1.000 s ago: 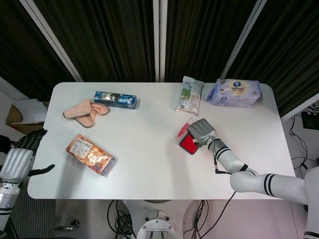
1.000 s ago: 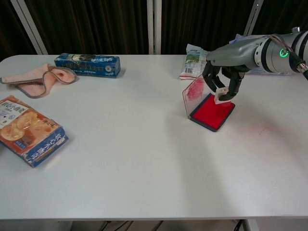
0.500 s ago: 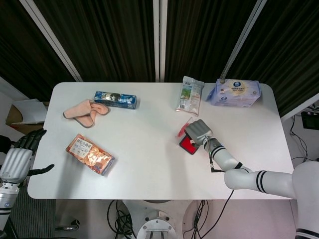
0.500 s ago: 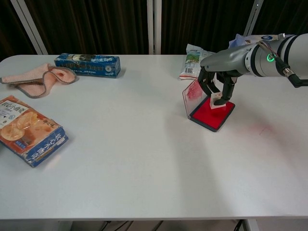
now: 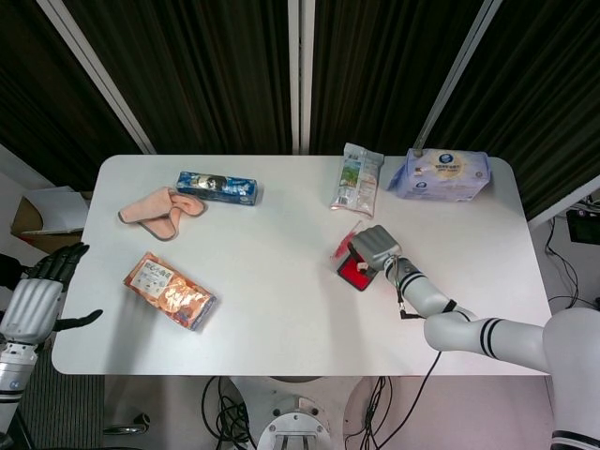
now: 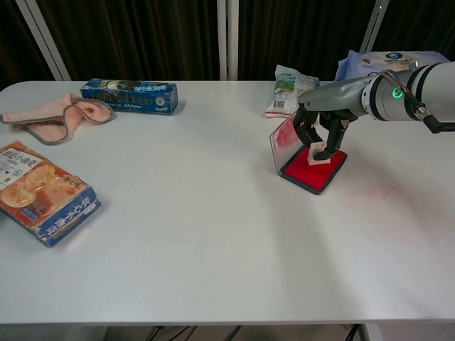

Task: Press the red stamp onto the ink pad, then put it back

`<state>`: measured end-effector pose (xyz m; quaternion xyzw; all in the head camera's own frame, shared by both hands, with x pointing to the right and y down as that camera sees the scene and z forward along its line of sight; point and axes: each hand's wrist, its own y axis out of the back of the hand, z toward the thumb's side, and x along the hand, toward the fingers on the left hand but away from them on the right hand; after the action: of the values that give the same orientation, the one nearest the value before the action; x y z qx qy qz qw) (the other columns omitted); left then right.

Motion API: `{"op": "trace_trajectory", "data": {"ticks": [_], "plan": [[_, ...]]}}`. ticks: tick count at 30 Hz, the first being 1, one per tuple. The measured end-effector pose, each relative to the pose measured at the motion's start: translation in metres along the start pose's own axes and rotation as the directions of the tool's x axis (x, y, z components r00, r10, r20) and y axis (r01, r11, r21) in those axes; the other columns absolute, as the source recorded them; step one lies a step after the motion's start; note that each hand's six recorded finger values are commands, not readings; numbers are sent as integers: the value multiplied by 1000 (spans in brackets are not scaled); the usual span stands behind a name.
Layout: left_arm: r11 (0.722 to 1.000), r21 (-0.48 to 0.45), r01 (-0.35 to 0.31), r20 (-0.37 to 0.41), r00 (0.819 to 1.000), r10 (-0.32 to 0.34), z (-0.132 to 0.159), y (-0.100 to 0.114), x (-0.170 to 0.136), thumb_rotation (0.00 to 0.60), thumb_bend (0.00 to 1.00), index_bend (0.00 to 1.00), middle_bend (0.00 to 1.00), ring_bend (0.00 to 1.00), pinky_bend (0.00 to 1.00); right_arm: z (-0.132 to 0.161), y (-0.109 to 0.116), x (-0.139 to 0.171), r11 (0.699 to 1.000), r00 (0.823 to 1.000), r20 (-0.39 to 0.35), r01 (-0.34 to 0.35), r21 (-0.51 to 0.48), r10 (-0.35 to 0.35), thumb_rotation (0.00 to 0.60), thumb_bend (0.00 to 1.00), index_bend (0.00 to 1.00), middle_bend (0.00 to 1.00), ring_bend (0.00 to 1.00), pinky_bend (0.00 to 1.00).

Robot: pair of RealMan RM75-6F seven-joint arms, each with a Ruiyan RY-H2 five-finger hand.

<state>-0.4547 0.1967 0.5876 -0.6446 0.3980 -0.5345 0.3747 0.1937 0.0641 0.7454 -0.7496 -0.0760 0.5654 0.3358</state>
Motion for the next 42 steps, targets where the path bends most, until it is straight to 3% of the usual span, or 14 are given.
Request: {"op": "trace_trajectory", "data": {"ticks": [19,25,36,42], "plan": [[1000,3,11,-9,1000,-11,-2,-2,4,532,19,43,66,77,178,-7,-8,-14,1000,1000,10,-25,-10,25,600,318,770,678,802,899],[1000,7,5,-8,1000,-5,-1,0,3,531,19,43,66,77,178,-4,-1,-10,1000,1000,-5,-8,-21,8,600,318,771,679,801,899],[1000,13,-5,12,1000,5,8,4,2,535,18,43,66,77,178,-5,26,24,996,997,-35,63,-66,-65,600,318,774,680,801,900],[1000,13,-4,18,1000,4,13,3,0,535,18,43,66,78,178,-24,25,55,993,998,-18,53,-104,-55,600,318,775,679,801,899]]}}
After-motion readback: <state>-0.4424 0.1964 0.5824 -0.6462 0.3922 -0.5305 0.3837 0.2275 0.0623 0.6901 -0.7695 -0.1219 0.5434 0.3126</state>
